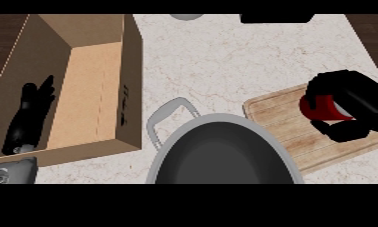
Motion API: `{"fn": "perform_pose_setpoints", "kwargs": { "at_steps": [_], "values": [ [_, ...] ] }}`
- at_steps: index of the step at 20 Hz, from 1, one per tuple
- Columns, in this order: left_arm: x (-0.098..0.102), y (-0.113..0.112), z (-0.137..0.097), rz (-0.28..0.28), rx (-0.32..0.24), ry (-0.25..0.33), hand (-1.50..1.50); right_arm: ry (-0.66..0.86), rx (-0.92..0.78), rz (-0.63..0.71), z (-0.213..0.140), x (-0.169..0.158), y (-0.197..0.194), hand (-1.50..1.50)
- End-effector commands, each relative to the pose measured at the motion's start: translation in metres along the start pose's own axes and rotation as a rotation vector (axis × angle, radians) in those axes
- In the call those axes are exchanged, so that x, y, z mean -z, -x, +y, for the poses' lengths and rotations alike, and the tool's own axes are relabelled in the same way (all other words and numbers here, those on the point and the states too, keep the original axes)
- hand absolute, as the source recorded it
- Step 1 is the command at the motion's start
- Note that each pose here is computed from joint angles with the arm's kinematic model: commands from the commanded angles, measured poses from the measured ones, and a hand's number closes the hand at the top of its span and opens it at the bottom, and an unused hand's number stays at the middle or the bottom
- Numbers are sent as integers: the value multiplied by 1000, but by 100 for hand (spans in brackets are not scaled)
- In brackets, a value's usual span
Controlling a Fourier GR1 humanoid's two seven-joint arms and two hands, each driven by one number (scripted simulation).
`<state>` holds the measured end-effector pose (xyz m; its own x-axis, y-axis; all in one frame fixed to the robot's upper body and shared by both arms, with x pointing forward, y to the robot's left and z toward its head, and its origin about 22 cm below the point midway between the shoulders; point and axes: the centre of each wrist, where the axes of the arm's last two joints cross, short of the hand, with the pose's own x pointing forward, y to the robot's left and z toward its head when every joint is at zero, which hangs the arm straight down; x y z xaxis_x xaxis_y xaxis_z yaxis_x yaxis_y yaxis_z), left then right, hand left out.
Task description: Pick the can from the cutting board and place it in the pot
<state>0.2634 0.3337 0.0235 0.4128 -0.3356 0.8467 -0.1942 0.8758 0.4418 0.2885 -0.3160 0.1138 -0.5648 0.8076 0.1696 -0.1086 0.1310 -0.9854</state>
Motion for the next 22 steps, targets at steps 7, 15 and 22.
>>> {"fn": "perform_pose_setpoints", "kwargs": {
  "at_steps": [7,15,22],
  "values": [
    [-4,3,6,16,9,-23,0,427,317,-474,-85,-49,39,150],
    [-9,4,0,-1,18,-6,0,349,351,-558,-147,-77,-2,150],
    [-13,-22,2,1,7,-9,0,232,373,-549,-160,-79,-66,150]
  ]
}}
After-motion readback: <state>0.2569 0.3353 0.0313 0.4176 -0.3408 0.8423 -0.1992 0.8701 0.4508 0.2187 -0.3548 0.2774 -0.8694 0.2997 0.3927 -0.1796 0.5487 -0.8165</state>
